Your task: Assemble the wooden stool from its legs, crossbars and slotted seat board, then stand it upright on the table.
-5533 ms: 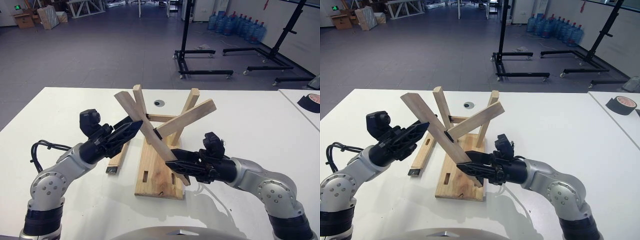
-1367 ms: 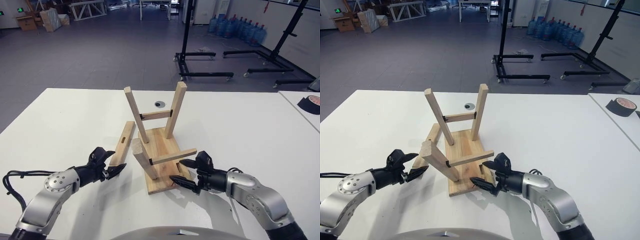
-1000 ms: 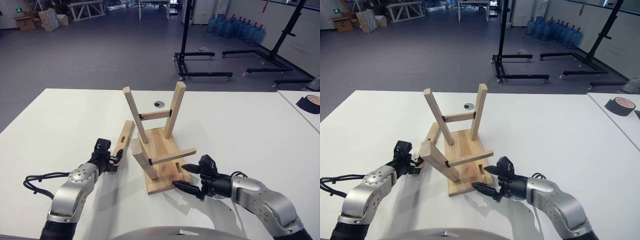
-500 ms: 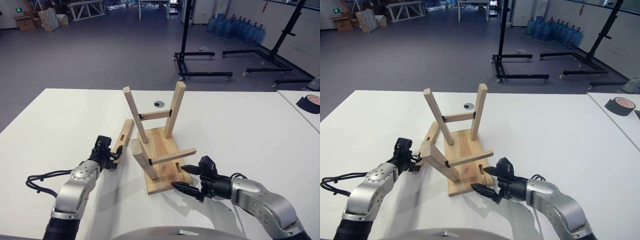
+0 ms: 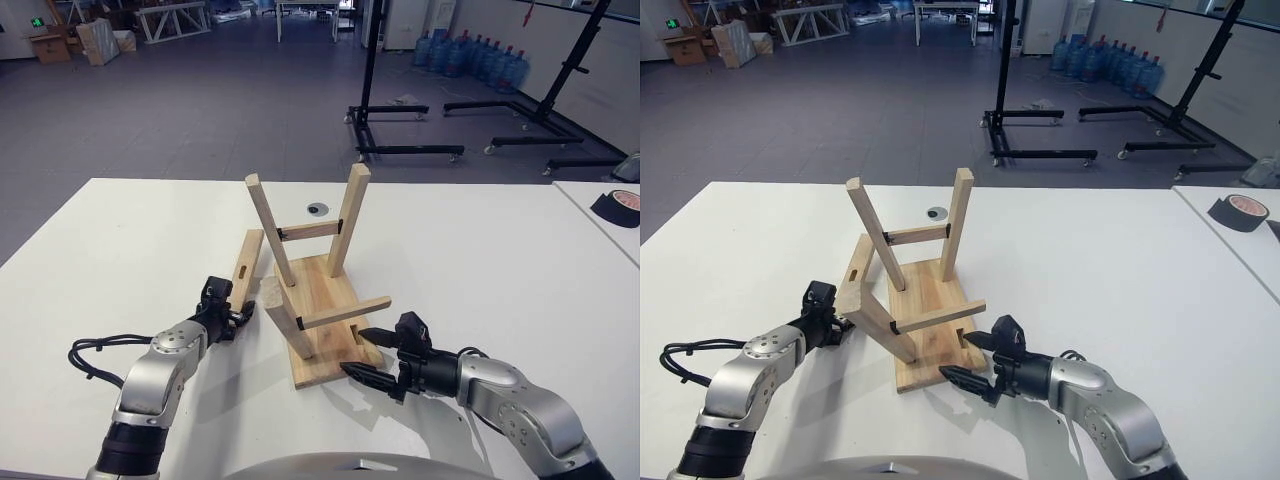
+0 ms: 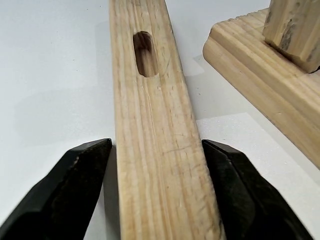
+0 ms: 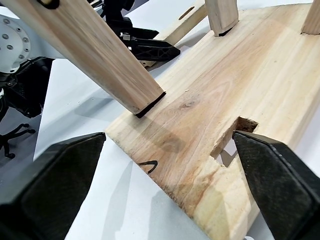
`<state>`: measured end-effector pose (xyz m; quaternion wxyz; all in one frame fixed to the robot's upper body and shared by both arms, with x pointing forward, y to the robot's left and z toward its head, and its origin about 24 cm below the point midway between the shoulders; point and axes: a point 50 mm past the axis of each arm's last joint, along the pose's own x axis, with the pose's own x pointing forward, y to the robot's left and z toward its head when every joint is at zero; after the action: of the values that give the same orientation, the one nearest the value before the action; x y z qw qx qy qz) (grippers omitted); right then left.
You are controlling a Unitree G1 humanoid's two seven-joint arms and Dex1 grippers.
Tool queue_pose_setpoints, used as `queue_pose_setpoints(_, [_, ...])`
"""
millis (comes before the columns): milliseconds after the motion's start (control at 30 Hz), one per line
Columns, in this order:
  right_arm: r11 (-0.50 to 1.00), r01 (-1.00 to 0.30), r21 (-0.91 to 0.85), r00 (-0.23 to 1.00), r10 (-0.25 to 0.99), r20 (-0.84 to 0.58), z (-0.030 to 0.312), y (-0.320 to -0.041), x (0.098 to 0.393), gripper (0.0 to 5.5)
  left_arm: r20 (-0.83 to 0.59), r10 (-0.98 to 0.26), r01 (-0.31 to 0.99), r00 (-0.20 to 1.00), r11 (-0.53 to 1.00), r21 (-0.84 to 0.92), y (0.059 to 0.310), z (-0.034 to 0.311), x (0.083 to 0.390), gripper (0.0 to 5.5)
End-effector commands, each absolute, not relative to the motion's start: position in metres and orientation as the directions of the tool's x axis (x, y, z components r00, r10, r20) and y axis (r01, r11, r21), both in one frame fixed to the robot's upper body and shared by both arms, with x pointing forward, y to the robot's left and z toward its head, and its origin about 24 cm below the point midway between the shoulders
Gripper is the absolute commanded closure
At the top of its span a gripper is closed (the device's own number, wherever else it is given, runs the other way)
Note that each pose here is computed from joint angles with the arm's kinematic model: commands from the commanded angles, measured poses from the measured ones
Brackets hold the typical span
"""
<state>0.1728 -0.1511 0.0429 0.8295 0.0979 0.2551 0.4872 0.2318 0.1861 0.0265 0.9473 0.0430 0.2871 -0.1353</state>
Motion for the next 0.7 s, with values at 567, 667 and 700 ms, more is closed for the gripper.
queue_pose_setpoints(567, [0.541,-0.726,0.424,0.422,0.838,-0.346,0.046,-0.160,0.175,0.82,-0.365,-0.147,0.159,0.919,0.987,0.001,0.201,0.031,0.233,3.46])
queue_pose_setpoints(667, [0.569,-0.729,0.380,0.477,0.821,-0.313,0.055,-0.167,0.181,0.82,-0.185,-0.109,0.113,0.977,0.994,0.007,0.222,0.057,0.236,3.46])
queue_pose_setpoints(700, [0.586,-0.727,0.359,0.502,0.809,-0.305,0.057,-0.170,0.185,0.82,-0.122,-0.107,0.108,0.987,0.994,0.000,0.229,0.068,0.239,3.46])
